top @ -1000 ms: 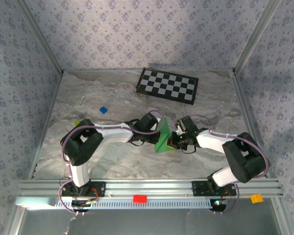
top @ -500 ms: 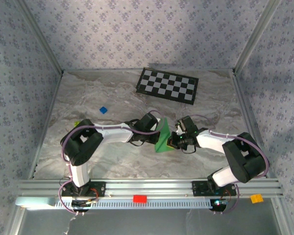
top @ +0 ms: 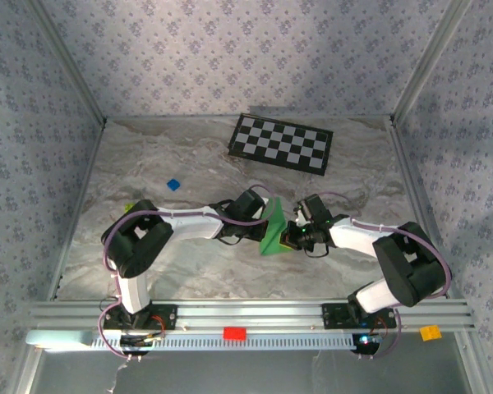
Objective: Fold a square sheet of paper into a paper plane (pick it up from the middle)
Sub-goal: Fold the triangle a second time at the center of the table.
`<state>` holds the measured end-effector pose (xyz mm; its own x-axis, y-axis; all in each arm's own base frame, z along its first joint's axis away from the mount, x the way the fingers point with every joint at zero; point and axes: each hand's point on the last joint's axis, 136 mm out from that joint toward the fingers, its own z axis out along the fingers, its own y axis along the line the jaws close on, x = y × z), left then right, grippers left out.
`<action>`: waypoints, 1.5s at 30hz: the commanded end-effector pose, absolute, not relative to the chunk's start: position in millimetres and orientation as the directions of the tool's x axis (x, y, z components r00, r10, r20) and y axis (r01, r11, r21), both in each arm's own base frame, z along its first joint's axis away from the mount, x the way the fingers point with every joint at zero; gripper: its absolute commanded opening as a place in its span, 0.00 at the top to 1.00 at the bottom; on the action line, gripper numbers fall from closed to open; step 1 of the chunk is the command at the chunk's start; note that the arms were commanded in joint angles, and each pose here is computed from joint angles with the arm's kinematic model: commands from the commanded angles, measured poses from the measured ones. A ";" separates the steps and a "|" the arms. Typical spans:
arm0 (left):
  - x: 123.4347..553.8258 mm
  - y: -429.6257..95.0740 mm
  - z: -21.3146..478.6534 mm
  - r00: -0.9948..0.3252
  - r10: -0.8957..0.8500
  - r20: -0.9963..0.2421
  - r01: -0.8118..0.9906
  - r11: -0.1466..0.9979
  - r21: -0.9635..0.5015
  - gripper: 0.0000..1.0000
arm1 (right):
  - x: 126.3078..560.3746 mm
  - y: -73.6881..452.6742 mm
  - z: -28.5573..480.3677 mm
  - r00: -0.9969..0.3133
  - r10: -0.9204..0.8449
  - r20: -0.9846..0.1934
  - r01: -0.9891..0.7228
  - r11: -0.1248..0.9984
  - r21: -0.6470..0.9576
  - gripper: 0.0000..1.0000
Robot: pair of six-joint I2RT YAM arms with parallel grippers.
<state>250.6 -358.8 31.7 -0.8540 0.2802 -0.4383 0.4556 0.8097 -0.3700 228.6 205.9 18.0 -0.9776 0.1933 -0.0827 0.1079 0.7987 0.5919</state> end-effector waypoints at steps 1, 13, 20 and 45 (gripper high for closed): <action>248.7 -351.1 21.0 -0.866 0.282 -0.413 0.437 0.827 -0.353 0.96 | 215.7 195.7 3.5 -0.982 0.184 -0.032 0.140 0.836 0.530 0.95; 249.4 -352.7 17.2 -0.866 0.286 -0.411 0.440 0.825 -0.354 0.96 | 215.8 195.9 3.6 -0.982 0.185 -0.032 0.139 0.834 0.534 0.95; 252.4 -356.3 23.3 -0.851 0.294 -0.436 0.462 0.814 -0.352 0.95 | 214.4 195.4 2.9 -0.983 0.181 -0.028 0.139 0.836 0.531 0.95; 255.2 -352.9 38.5 -0.832 0.274 -0.482 0.470 0.810 -0.350 0.94 | 212.9 193.3 1.6 -0.983 0.183 -0.024 0.143 0.838 0.526 0.95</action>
